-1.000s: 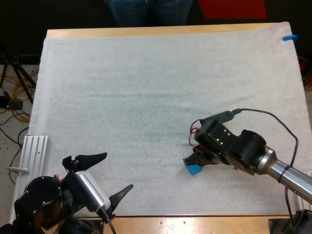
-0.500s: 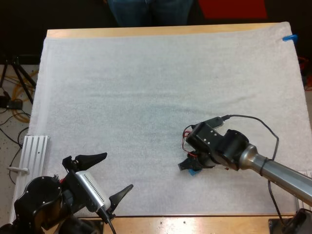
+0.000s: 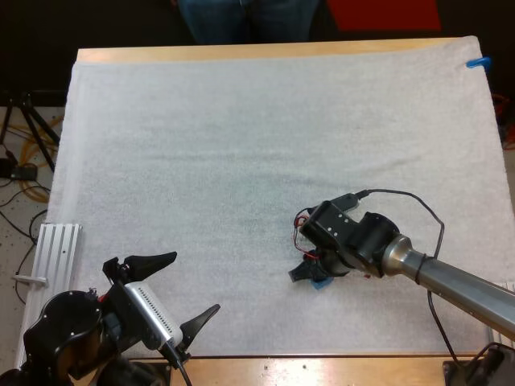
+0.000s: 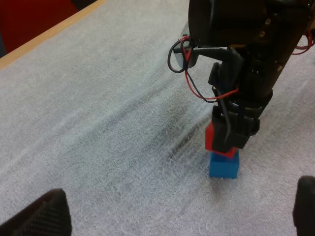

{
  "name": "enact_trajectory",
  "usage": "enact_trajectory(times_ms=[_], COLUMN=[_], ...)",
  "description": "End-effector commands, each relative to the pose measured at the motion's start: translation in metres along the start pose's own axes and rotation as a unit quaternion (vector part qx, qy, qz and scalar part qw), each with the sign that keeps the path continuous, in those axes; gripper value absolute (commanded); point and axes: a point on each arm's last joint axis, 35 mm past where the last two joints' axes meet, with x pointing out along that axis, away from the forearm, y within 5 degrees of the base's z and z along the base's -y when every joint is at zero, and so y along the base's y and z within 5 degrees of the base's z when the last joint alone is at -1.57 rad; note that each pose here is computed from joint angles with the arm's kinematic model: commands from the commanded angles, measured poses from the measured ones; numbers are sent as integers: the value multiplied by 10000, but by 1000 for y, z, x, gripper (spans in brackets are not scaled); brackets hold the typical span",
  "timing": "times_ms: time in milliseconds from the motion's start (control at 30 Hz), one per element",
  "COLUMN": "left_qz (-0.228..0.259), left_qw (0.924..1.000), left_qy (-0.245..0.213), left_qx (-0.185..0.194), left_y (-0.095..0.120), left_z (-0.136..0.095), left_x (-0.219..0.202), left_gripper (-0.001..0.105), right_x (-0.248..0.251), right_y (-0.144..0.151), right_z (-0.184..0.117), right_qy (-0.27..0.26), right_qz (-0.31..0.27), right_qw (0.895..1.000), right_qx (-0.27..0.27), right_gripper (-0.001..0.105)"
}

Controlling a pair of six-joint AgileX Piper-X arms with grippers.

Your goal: Stack red cube on blue cube

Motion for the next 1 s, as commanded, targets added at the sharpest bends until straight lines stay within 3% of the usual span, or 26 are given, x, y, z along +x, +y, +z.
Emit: enact_trajectory(times_ms=[0,433,967], left_qz=[-43,-42,-42], left_qw=[10000,10000,10000], left_qy=[-8,64,53], left_qx=[-35,-58,-54], left_y=[-1,0,0], left_z=[2,-2,-1], left_x=[-1,3,3], left_gripper=[87,87,87], right_x=[-2,-2,-20], right_y=[1,2,1], right_z=[1,1,15], right_qy=[-45,-26,-227], right_qz=[33,169,-86], right_qw=[10000,9998,9997], right_qx=[-63,-63,-56], right_gripper=[37,54,54])
